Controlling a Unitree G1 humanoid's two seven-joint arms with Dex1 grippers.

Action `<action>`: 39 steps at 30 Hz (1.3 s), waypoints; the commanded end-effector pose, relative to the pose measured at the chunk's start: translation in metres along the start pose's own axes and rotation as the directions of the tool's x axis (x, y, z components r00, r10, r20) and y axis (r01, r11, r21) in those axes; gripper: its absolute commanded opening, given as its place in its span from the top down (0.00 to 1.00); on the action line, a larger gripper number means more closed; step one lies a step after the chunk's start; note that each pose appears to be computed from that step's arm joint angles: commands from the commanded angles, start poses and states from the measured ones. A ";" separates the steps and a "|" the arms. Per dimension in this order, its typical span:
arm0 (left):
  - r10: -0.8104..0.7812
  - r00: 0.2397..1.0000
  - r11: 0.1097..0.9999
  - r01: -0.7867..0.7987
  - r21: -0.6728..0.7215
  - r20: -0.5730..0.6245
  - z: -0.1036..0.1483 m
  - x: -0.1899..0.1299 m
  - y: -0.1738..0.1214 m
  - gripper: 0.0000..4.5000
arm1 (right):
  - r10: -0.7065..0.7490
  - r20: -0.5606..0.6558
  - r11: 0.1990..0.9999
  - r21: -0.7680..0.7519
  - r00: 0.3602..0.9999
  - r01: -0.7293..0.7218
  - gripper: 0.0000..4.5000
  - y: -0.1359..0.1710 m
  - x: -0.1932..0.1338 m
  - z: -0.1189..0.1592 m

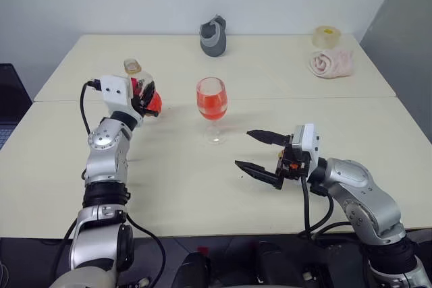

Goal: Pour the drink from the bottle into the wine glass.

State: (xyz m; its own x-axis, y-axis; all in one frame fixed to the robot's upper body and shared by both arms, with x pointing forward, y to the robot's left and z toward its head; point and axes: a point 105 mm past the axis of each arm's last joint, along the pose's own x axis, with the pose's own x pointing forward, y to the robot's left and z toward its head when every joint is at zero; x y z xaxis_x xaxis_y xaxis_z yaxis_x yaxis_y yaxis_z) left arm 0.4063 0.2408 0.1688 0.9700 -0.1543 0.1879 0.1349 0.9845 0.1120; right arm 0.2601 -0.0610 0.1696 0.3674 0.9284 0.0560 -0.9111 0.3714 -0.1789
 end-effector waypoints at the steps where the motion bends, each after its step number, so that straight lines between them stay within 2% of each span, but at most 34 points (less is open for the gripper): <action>1: 0.044 0.997 0.999 -0.043 -0.017 0.066 0.013 -0.002 0.007 0.79 | 0.005 0.034 0.999 -0.047 0.999 -0.003 0.10 0.000 0.002 0.010; 7: 0.074 0.997 0.997 -0.072 -0.039 0.029 -0.010 -0.009 0.006 0.79 | -0.009 0.032 0.998 -0.062 0.999 0.011 0.10 -0.003 0.002 0.012; 18: 0.059 0.998 0.998 -0.058 -0.020 0.023 -0.009 -0.008 0.005 0.03 | -0.024 0.028 0.997 -0.069 0.999 0.026 0.10 -0.006 0.001 0.014; 19: 0.054 0.998 0.998 -0.054 -0.023 0.020 -0.009 -0.009 0.004 0.01 | -0.026 0.026 0.997 -0.069 0.999 0.028 0.10 -0.006 0.000 0.014; 28: -0.003 0.998 0.999 0.001 -0.045 -0.057 -0.016 -0.040 -0.012 0.01 | -0.079 -0.002 0.995 -0.064 0.997 0.079 0.10 -0.007 -0.012 0.011; 34: 0.072 0.990 0.990 -0.085 -0.109 -0.119 -0.019 -0.076 -0.012 0.01 | -0.129 -0.037 0.991 -0.051 0.991 0.127 0.10 -0.005 -0.030 0.007; 36: 0.072 0.987 0.990 -0.088 -0.112 -0.141 -0.021 -0.087 -0.018 0.01 | -0.176 -0.055 0.984 -0.044 0.983 0.173 0.10 -0.008 -0.038 0.004; 39: 0.077 0.982 0.985 -0.102 -0.139 -0.174 -0.022 -0.103 -0.032 0.01 | -0.359 -0.103 0.933 -0.062 0.928 0.354 0.10 -0.025 -0.055 -0.005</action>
State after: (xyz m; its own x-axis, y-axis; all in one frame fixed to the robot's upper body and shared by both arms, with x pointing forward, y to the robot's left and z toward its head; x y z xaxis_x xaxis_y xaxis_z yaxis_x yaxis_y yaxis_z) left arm 0.3112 0.2357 0.1049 0.9980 -0.0498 -0.0399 0.0483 0.9982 -0.0367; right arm 0.2604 -0.1122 0.1560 0.6231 0.7820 -0.0157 -0.7722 0.6119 -0.1708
